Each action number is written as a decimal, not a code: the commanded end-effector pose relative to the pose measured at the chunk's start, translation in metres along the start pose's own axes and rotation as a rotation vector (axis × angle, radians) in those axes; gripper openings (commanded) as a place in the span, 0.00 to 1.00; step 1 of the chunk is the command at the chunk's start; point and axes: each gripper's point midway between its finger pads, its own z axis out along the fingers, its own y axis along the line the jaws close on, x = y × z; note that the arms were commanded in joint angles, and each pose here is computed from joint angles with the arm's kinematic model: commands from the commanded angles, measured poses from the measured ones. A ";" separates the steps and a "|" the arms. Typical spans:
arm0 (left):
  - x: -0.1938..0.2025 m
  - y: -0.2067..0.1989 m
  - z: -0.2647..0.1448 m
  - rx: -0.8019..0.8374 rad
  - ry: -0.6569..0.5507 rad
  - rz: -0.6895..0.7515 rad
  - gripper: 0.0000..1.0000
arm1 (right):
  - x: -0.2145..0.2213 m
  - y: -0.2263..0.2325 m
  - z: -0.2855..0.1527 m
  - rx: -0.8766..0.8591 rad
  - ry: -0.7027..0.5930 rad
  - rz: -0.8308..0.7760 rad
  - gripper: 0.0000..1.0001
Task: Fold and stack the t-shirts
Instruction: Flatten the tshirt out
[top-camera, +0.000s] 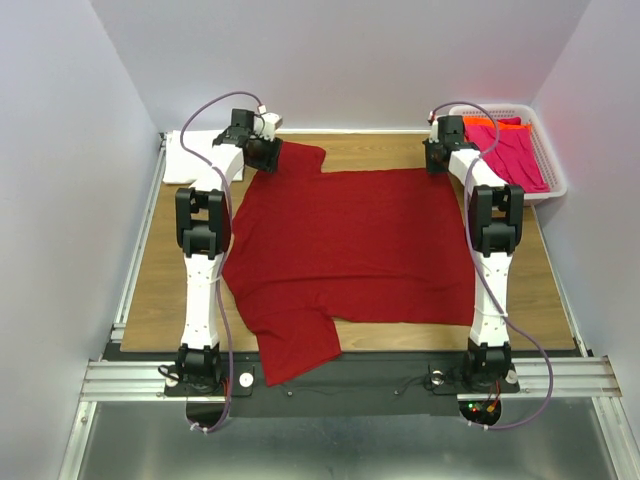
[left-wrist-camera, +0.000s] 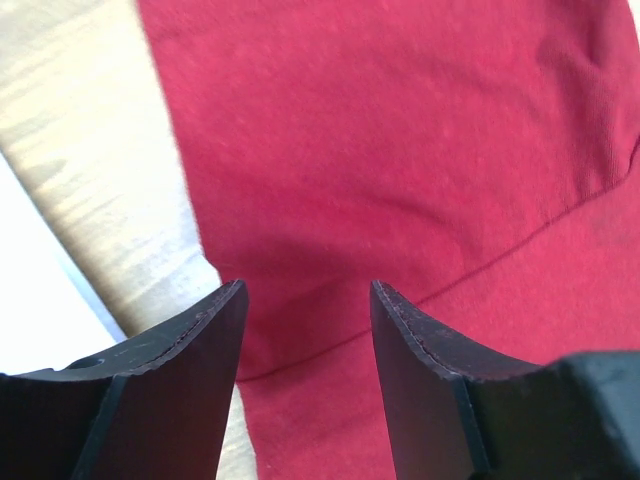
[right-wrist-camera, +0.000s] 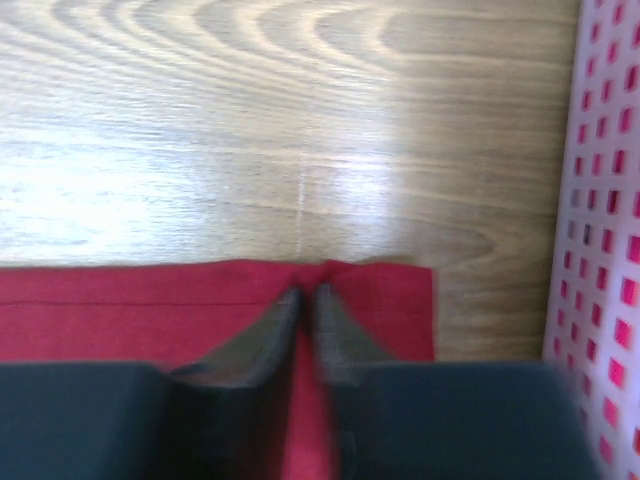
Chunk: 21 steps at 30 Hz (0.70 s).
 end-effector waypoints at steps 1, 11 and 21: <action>-0.037 0.012 -0.008 -0.044 -0.103 -0.021 0.64 | 0.056 0.006 0.021 -0.025 0.154 0.000 0.07; -0.024 0.024 0.010 -0.104 -0.079 -0.047 0.63 | 0.029 0.011 0.005 -0.067 0.094 -0.003 0.01; -0.019 0.026 0.011 -0.128 -0.059 -0.033 0.39 | 0.016 0.019 -0.005 -0.118 0.062 0.002 0.01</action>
